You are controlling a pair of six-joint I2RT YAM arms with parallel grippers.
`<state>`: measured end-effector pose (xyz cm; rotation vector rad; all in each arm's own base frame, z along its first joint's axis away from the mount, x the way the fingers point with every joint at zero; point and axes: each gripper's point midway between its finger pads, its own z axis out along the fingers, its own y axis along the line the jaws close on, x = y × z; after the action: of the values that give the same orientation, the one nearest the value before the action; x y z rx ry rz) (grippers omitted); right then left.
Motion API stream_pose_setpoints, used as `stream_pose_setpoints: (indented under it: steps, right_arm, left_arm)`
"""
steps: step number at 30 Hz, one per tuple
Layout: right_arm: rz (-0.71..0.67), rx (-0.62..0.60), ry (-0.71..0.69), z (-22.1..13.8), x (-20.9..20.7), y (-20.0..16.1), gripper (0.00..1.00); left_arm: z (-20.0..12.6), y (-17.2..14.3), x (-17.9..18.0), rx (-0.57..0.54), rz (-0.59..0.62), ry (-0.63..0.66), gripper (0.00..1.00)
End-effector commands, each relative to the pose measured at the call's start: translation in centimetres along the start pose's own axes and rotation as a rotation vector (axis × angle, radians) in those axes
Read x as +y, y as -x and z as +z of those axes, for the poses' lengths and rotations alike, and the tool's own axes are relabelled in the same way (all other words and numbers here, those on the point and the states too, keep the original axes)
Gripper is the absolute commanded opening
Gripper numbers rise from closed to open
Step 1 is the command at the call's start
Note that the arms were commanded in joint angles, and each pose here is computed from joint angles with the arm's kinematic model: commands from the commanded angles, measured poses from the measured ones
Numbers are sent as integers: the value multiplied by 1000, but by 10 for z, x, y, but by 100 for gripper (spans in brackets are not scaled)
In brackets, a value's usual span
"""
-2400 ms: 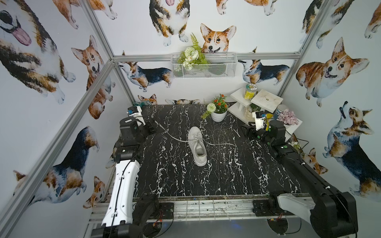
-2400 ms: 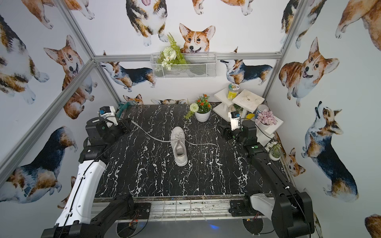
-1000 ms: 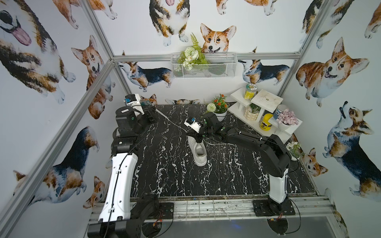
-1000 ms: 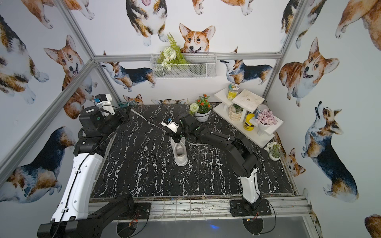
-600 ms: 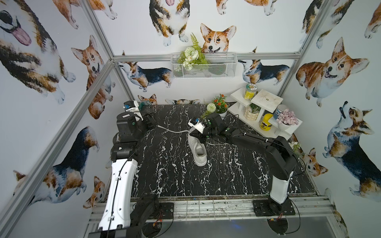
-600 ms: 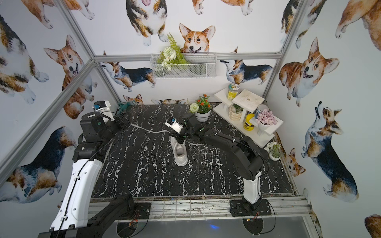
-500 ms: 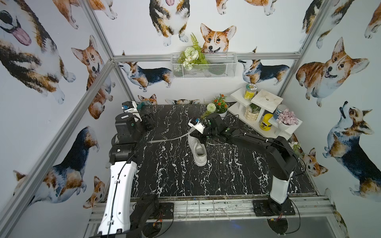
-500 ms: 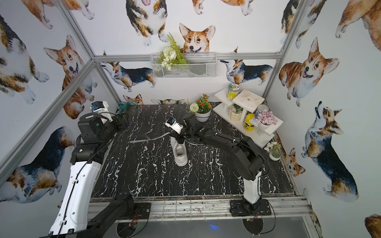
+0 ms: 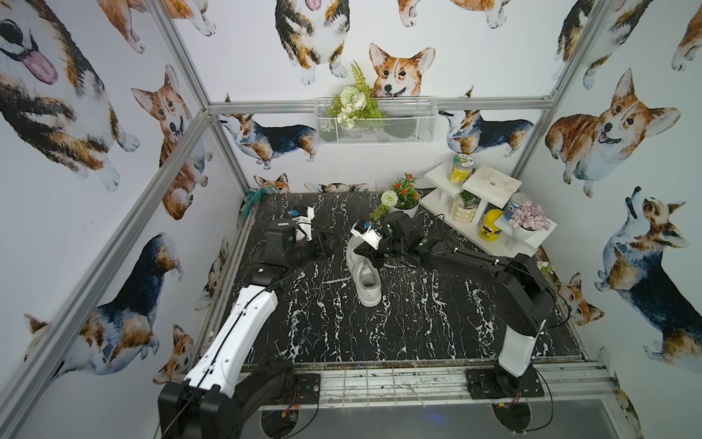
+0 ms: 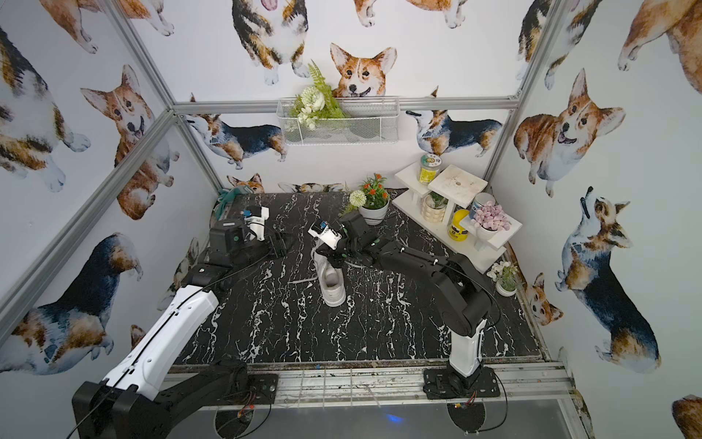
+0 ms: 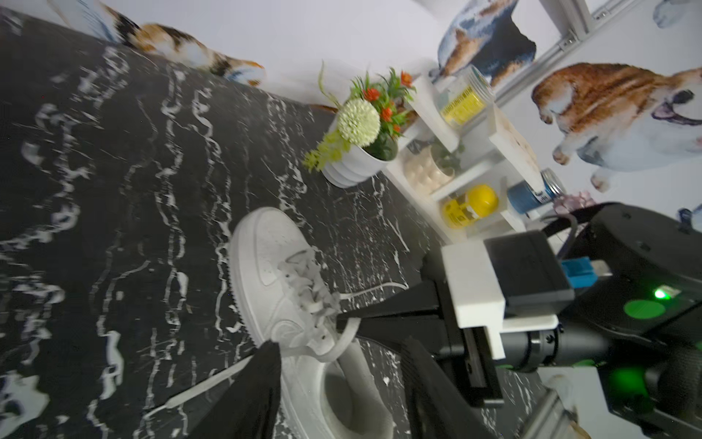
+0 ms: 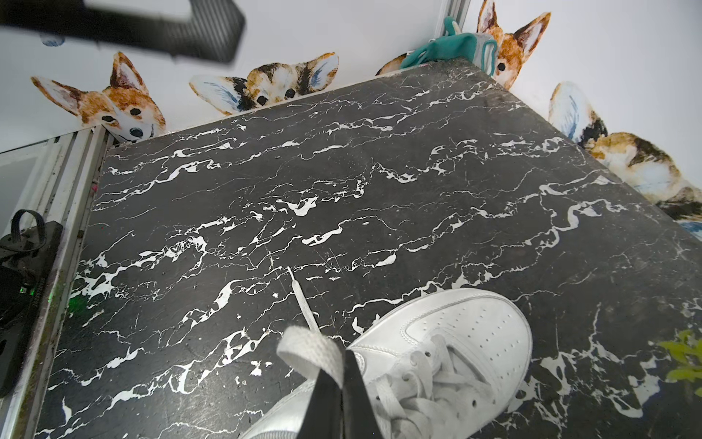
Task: Tie the shoes
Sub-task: Wrap the shoelace around the shoelace.
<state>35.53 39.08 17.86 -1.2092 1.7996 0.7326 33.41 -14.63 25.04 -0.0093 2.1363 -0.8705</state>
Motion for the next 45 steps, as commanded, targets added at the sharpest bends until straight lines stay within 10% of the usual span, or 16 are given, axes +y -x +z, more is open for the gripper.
stream_pose_setpoints:
  steps: [1, 21, 39, 45]
  right_arm:
    - [-17, -23, -22, -3, -3, 7, 0]
    - [-18, -35, -30, -7, -5, 9, 0]
    - [-2, -49, -47, -11, -10, 11, 0]
    - [12, -29, -110, -31, -17, 8, 31]
  left_arm:
    - [16, -1, -27, 7, -4, -121, 54]
    - [64, -42, 2, 122, -106, -100, 48]
    - [69, -47, 0, 145, -99, -106, 2]
    - [69, -48, 0, 147, -92, -113, 0]
